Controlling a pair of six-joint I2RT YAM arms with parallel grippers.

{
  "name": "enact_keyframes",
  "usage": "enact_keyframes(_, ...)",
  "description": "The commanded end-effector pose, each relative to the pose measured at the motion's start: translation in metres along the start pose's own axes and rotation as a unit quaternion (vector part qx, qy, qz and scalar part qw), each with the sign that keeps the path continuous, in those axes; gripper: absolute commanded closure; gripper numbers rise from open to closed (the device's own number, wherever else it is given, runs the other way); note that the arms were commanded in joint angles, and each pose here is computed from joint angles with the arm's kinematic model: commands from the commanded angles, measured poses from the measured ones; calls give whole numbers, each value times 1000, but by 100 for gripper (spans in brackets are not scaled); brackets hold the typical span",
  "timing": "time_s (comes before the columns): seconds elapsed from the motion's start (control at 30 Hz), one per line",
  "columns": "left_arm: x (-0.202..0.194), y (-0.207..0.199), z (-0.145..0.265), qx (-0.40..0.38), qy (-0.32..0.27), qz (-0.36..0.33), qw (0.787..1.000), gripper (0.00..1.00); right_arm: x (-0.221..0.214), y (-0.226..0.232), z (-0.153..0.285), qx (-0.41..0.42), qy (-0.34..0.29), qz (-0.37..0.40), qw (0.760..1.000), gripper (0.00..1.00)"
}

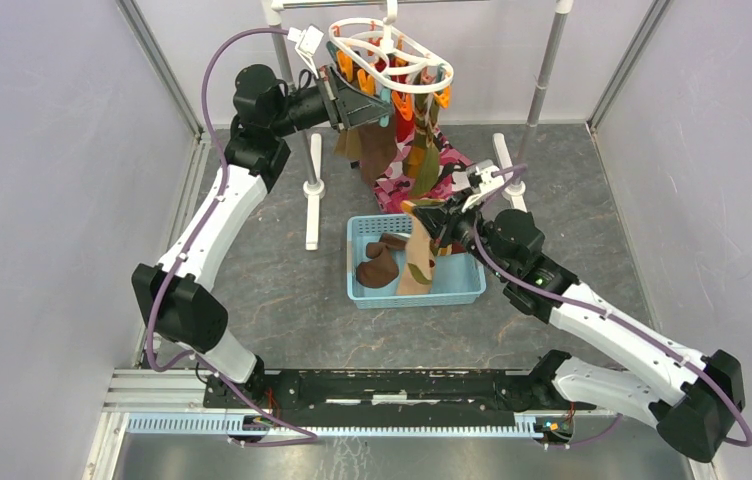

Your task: Remove the socks clipped to the hanger

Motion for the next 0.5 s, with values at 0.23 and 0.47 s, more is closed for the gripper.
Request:
enact_keyframes(0.23,12,-32,4,-3,8,-85,996,98,-40,-63,33,-232,123,70,962,37)
enact_keyframes(0.47,13,-36,6,0,14,-87,996,98,-10,-49,39,-229,108,79,964,8)
Point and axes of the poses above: each gripper's point midway between its finger pads, its own z axis back along the fingers, its own y axis along the line the jaws close on, x = y × z, the point moved 8 cm from there along z, back along the fingers, and after that the axes turned 10 degrees about -z, right-handed, at the moved point
